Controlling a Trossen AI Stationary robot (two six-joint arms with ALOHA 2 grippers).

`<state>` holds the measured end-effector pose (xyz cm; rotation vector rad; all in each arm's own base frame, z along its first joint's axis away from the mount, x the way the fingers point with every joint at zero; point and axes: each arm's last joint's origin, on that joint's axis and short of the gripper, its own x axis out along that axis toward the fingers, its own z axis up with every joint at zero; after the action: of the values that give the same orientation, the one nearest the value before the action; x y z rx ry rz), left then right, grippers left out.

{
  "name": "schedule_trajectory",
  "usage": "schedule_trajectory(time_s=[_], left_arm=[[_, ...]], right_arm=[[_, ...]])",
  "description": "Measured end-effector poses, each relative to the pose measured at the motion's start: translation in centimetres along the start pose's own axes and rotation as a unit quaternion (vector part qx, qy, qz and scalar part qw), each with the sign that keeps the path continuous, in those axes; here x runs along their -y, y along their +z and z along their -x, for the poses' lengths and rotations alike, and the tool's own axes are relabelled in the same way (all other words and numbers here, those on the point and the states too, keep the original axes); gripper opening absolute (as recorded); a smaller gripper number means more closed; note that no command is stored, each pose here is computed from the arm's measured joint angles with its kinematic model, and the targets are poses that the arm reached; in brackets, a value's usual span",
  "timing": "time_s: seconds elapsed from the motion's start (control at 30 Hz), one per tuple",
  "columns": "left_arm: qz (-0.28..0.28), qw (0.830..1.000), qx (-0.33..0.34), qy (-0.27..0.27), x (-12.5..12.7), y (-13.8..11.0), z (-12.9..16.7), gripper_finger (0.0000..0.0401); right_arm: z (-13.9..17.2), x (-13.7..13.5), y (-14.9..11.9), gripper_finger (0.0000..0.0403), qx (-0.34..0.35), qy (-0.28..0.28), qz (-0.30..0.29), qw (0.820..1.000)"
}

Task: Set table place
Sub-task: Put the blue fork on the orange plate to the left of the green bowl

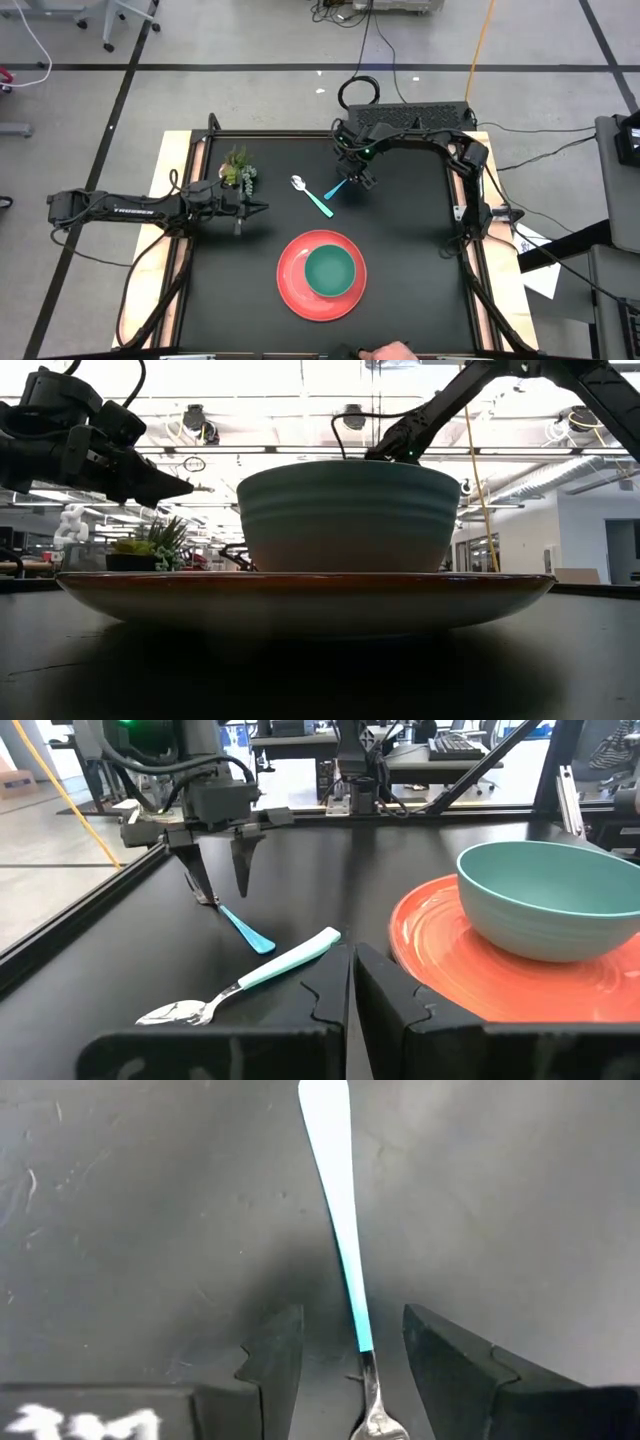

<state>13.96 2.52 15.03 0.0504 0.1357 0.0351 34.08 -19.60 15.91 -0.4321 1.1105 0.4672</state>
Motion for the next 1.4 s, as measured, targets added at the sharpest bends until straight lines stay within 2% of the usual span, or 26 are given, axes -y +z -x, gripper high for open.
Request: schedule_trajectory(time_s=[0.67,0.8,1.23,1.4], left_arm=[[-0.003,1.0,0.001,-0.004,0.0,0.0,0.0,0.0026],[-0.003,1.0,0.001,-0.004,0.0,0.0,0.0,0.0026],[0.002,1.0,0.001,-0.004,0.0,0.0,0.0,0.0026],[0.002,1.0,0.001,-0.004,0.0,0.0,0.0,0.0026]], right_arm=[[-2.3,0.3,-0.9,0.016,-0.012,0.022,-0.028,0.999],[-2.3,0.2,-0.9,0.0136,-0.013,0.024,-0.03,0.999],[-2.4,0.4,-0.9,0.0016,-0.01,0.016,-0.039,0.999],[-2.5,0.4,-0.9,0.0008,-0.011,0.016,-0.038,0.999]])
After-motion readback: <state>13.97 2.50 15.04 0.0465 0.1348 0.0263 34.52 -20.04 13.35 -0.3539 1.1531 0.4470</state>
